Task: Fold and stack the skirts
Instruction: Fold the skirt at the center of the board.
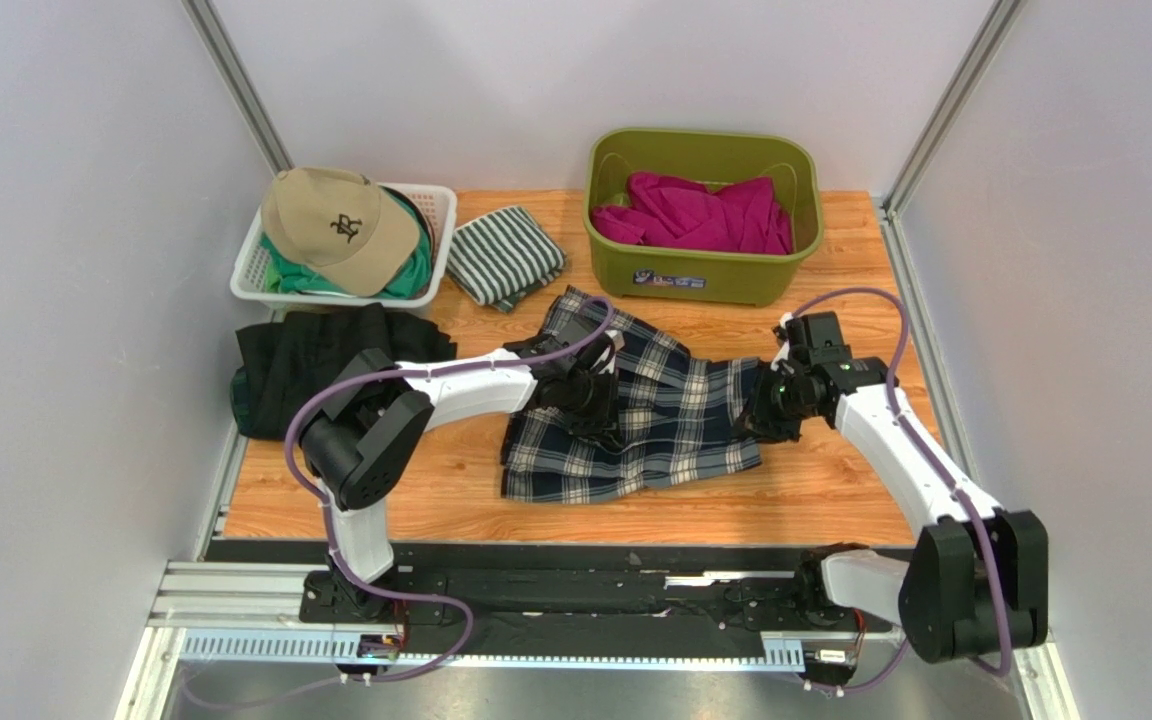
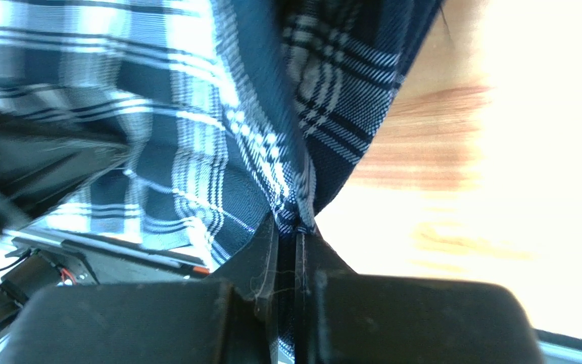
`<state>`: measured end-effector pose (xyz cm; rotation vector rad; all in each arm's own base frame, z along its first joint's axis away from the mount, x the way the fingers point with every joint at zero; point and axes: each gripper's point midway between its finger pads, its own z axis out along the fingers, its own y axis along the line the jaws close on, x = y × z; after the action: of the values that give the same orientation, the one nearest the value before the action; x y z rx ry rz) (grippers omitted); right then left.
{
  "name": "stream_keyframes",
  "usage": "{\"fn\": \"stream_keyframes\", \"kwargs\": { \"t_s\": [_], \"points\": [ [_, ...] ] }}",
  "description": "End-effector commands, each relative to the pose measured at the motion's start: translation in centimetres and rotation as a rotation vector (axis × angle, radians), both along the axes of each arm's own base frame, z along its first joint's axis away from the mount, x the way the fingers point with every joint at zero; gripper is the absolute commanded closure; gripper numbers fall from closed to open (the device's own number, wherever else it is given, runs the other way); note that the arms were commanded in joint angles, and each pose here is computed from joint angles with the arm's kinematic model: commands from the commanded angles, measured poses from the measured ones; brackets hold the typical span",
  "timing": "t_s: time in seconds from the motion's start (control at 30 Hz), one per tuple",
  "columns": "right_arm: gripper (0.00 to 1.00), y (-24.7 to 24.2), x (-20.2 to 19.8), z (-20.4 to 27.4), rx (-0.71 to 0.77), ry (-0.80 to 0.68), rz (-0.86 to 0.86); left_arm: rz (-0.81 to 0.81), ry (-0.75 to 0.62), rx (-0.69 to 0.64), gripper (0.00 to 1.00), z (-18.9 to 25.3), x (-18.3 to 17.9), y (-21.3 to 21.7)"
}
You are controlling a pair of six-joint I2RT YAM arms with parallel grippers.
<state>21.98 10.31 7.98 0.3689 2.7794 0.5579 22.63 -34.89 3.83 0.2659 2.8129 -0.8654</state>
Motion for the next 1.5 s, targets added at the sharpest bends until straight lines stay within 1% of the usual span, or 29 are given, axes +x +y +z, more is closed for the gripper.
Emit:
{"fn": "stream_keyframes", "kwargs": {
  "t_s": [0.0,0.13,0.37,0.57,0.67,0.77,0.8,0.87,0.9,0.93,0.97,1.0,1.03,1.07,1.1,1.13,1.2,1.23,1.27,1.3,1.33,1.37,1.4,1.43,1.47],
  "points": [
    [1.00,-0.2,-0.8,4.2,-0.037,-0.067,0.060,-0.048,-0.044,-0.124,0.90,2.3,0.3,-3.8],
    [1.00,1.1,-0.6,7.8,-0.003,-0.129,0.090,-0.073,-0.034,-0.159,0.90,2.2,-0.3,-5.5],
    [1.00,3.0,0.0,10.3,-0.055,-0.194,0.172,-0.099,-0.014,-0.167,0.90,1.3,-1.2,-7.3],
    [1.00,6.4,0.8,9.1,-0.096,-0.201,0.289,-0.123,0.008,-0.207,0.90,1.4,-2.2,-8.4],
    [1.00,7.5,1.2,8.8,-0.110,-0.218,0.329,-0.118,-0.028,-0.181,0.89,1.7,-1.5,-7.9],
    [1.00,6.7,1.3,8.2,-0.168,-0.208,0.312,-0.100,-0.049,-0.183,0.88,2.8,-0.8,-6.9],
    [1.00,5.8,1.6,8.1,-0.212,-0.218,0.287,-0.099,-0.060,-0.197,0.87,3.6,-0.9,-6.5],
    [1.00,4.4,1.5,7.9,-0.275,-0.213,0.254,-0.084,-0.074,-0.201,0.83,4.4,-0.4,-5.7],
    [1.00,3.6,1.6,7.9,-0.308,-0.219,0.233,-0.080,-0.091,-0.212,0.80,5.5,-0.5,-5.1],
    [1.00,3.3,1.4,8.0,-0.316,-0.222,0.225,-0.078,-0.107,-0.208,0.74,5.9,-0.4,-4.7],
    [1.00,3.0,1.1,7.9,-0.324,-0.217,0.224,-0.066,-0.112,-0.190,0.71,6.2,-0.2,-3.8],
    [1.00,2.9,1.1,7.9,-0.330,-0.221,0.222,-0.054,-0.151,-0.190,0.68,7.5,-0.1,-3.1],
    [1.00,2.8,0.9,8.0,-0.330,-0.224,0.222,-0.050,-0.174,-0.177,0.59,7.9,0.0,-2.3],
    [1.00,2.6,0.9,7.9,-0.333,-0.222,0.221,-0.045,-0.207,-0.176,0.53,9.3,-0.2,-1.3],
    [1.00,2.5,0.9,8.0,-0.338,-0.225,0.219,-0.032,-0.224,-0.146,0.45,8.9,-0.3,-0.1],
    [1.00,2.5,0.9,8.0,-0.339,-0.225,0.219,-0.029,-0.242,-0.134,0.34,9.0,-0.3,0.9],
    [1.00,2.4,1.0,8.1,-0.340,-0.229,0.217,-0.001,-0.254,-0.096,0.26,8.7,-1.1,3.6],
    [1.00,2.4,1.0,8.1,-0.342,-0.229,0.218,0.035,-0.257,-0.070,0.20,8.4,-0.9,5.0],
    [1.00,2.4,1.0,8.2,-0.342,-0.233,0.220,0.063,-0.264,-0.047,0.17,8.6,-1.3,6.5],
    [1.00,2.4,1.0,8.2,-0.342,-0.233,0.220,0.103,-0.256,0.018,0.15,6.9,-1.5,8.4],
    [1.00,2.4,1.0,8.2,-0.342,-0.233,0.222,0.144,-0.249,0.042,0.10,6.4,-1.4,9.6],
    [1.00,2.3,1.0,8.2,-0.344,-0.235,0.222,0.172,-0.246,0.057,0.09,6.2,-1.6,10.7],
    [1.00,2.3,1.0,8.2,-0.344,-0.234,0.222,0.200,-0.224,0.095,0.08,4.7,-2.0,12.0],
    [1.00,2.3,1.0,8.2,-0.344,-0.235,0.222,0.242,-0.202,0.099,0.07,4.1,-1.9,12.8],
    [1.00,2.3,1.0,8.1,-0.346,-0.231,0.224,0.249,-0.180,0.088,0.07,3.3,-2.2,13.1]
  ]
}}
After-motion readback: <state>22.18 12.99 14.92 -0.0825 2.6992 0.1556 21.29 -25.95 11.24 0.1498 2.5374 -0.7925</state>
